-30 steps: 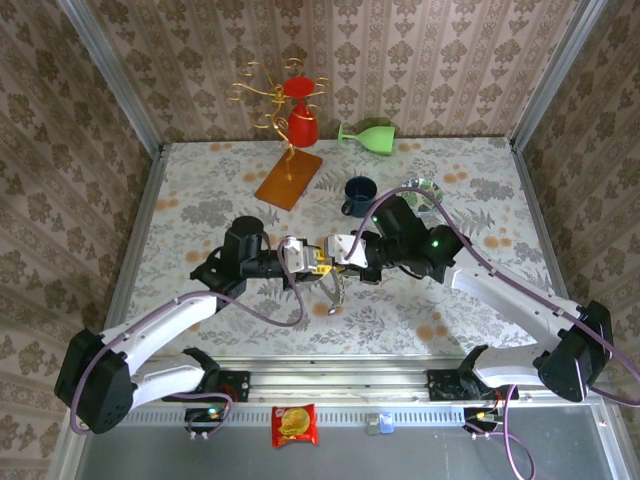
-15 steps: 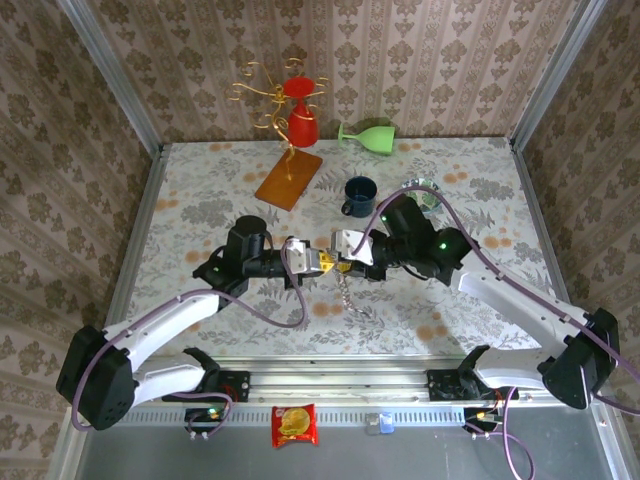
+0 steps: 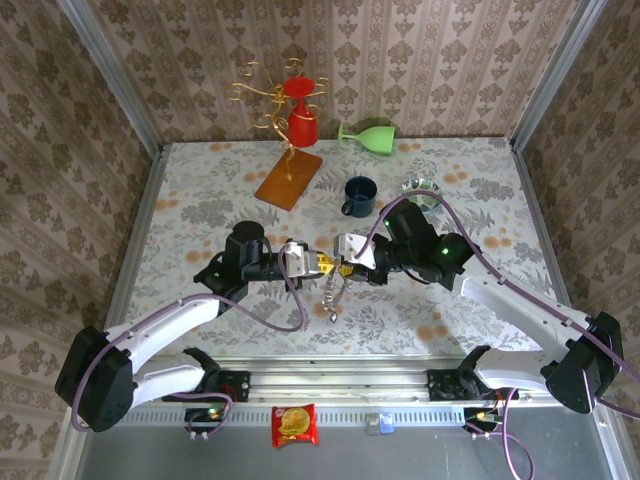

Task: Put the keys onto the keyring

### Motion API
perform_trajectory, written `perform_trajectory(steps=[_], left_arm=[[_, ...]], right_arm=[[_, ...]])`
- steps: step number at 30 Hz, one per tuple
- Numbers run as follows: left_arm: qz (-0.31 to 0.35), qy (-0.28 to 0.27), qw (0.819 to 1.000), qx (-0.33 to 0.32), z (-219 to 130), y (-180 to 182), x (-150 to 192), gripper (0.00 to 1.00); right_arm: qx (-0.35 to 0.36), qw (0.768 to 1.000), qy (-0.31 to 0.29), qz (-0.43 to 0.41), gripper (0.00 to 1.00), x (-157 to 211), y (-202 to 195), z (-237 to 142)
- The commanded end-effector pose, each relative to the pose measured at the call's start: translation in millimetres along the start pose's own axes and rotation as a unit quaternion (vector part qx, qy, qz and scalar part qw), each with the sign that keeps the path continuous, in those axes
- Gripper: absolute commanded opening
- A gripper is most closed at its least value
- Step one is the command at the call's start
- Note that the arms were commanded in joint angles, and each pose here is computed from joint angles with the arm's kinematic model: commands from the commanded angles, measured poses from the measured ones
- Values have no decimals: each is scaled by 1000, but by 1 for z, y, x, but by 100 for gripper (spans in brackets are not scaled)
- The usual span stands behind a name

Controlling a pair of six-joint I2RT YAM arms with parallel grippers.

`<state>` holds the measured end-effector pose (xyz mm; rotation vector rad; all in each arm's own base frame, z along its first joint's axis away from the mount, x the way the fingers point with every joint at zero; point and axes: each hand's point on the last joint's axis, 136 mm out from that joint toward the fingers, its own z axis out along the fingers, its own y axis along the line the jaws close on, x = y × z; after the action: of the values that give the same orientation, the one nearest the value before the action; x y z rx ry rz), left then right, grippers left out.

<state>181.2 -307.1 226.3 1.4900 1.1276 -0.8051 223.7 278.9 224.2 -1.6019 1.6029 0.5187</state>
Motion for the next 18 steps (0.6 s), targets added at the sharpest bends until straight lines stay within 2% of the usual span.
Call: perform_trajectory(steps=[1,8,15,18], left_arm=[[19,-29,999,0,-3,0,-18,0],[20,-29,999,-5,-3,2,-19,0],[24,-47,999,-2,-4,1,-27,0],[24,-52,998,-7,-4,2,-28,0]], right_arm=[[1,1000,-1,2,16,1,0,0],[5,1000,14,2,1,7,-1,0],[19,999,39,23,0,24,-8,8],[10,999,24,40,0,20,-7,13]])
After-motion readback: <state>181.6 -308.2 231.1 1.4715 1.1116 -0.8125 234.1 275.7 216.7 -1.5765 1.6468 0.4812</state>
